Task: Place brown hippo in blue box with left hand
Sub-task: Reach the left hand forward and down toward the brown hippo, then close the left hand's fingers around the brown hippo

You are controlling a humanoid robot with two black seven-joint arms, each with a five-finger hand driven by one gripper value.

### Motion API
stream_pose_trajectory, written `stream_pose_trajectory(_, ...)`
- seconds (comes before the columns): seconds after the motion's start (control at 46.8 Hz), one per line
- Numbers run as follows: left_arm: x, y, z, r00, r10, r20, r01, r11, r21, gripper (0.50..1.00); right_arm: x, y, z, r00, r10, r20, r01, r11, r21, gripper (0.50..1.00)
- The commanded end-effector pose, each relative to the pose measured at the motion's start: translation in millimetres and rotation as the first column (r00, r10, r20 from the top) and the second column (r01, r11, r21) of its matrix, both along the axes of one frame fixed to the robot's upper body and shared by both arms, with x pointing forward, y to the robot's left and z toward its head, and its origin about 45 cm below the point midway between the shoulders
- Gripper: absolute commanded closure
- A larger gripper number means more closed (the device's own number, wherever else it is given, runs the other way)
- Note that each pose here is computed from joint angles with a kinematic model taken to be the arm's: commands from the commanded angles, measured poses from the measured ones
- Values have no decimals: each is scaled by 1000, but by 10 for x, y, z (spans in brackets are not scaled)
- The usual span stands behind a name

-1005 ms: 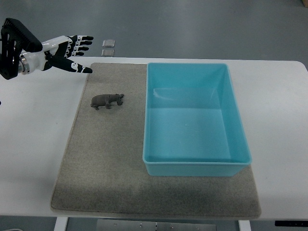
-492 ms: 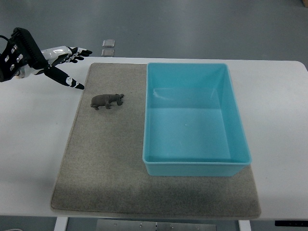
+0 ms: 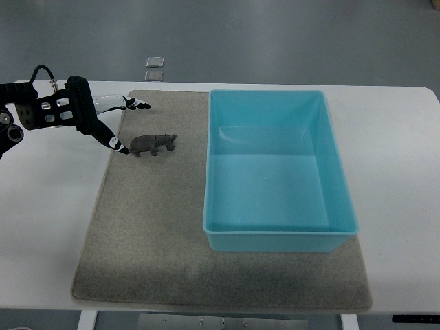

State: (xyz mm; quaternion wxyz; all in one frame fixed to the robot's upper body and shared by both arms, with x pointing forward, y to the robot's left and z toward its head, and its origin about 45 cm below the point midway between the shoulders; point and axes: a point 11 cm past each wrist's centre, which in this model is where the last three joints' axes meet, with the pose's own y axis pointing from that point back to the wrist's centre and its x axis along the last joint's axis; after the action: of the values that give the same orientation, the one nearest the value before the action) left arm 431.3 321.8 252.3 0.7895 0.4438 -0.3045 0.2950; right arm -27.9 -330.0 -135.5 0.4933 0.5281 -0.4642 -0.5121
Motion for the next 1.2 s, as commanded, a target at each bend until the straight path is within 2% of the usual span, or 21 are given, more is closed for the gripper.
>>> stream_pose_trajectory(0.0, -3, -44, -28, 1000, -9, -6, 9, 1000, 3, 504, 0, 0, 0, 1000, 0, 0, 0, 1000, 0, 564)
stream_pose_trajectory(0.599, 52, -194, -122, 1000, -15, -20, 15, 1000, -5, 521, 0, 0, 0, 1000, 0, 0, 0, 1000, 0, 564)
stream_pose_trajectory(0.663, 58, -197, -108, 1000, -16, -17, 16, 1000, -5, 531, 0, 0, 0, 1000, 0, 0, 0, 1000, 0, 564)
stream_pose_trajectory(0.813, 47, -197, -134, 1000, -20, -22, 20, 1000, 4, 606, 0, 0, 0, 1000, 0, 0, 0, 1000, 0, 564)
stream_pose_trajectory(1.048, 45, -206, -144, 999, -19, -25, 20, 1000, 10, 609, 0, 0, 0, 1000, 0, 0, 0, 1000, 0, 564)
stream_pose_trajectory(1.176, 45, -204, -145, 999, -19, -25, 19, 1000, 12, 639, 0, 0, 0, 1000, 0, 0, 0, 1000, 0, 564)
